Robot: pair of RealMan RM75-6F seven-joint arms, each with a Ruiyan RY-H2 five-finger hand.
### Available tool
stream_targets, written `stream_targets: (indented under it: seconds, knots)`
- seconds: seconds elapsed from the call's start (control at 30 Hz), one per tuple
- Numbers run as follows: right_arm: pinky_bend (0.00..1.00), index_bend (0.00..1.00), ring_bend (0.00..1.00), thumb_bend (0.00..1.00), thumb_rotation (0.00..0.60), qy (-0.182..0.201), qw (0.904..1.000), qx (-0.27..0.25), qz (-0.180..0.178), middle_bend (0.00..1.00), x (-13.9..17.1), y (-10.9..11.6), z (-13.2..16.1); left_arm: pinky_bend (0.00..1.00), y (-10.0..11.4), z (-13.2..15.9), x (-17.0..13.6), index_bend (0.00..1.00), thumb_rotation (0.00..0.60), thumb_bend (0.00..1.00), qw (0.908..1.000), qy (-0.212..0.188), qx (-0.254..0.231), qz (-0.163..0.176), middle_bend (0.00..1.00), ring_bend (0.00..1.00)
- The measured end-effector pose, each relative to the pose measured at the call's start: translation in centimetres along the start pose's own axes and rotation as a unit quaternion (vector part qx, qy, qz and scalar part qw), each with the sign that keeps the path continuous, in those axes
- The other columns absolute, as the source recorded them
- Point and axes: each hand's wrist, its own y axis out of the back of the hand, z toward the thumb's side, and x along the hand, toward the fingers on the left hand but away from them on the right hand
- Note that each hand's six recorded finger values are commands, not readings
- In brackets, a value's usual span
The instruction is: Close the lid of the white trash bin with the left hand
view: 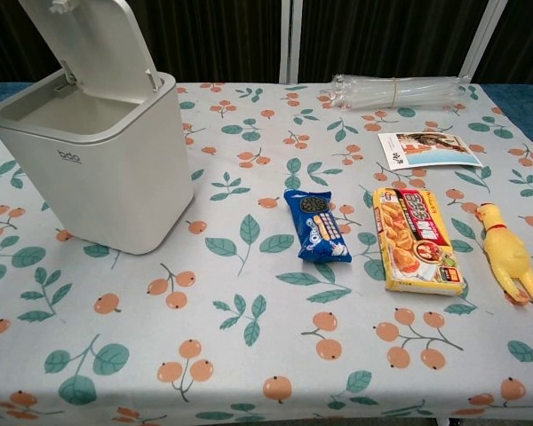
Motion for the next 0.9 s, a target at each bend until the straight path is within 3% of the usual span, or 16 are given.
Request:
stream_targets:
  seconds: [0.53,0.9]
  knots:
    - [0.00,0.00,0.00,0.27,0.600,-0.001,1.0000,0.002,0.002,0.00,-0.1,-0.1,0.1,0.15,-1.7,0.0,-1.2,0.31,0.154,0.57,1.0000,-0.002,-0.003,-0.004,0.31,0.04]
    - [0.00,0.00,0.00,0.27,0.600,-0.002,1.0000,0.002,0.004,0.00,-0.1,-0.2,0.1,0.15,-4.1,-0.5,-1.4,0.32,0.206,0.58,0.9997,-0.001,-0.017,-0.015,0.31,0.04]
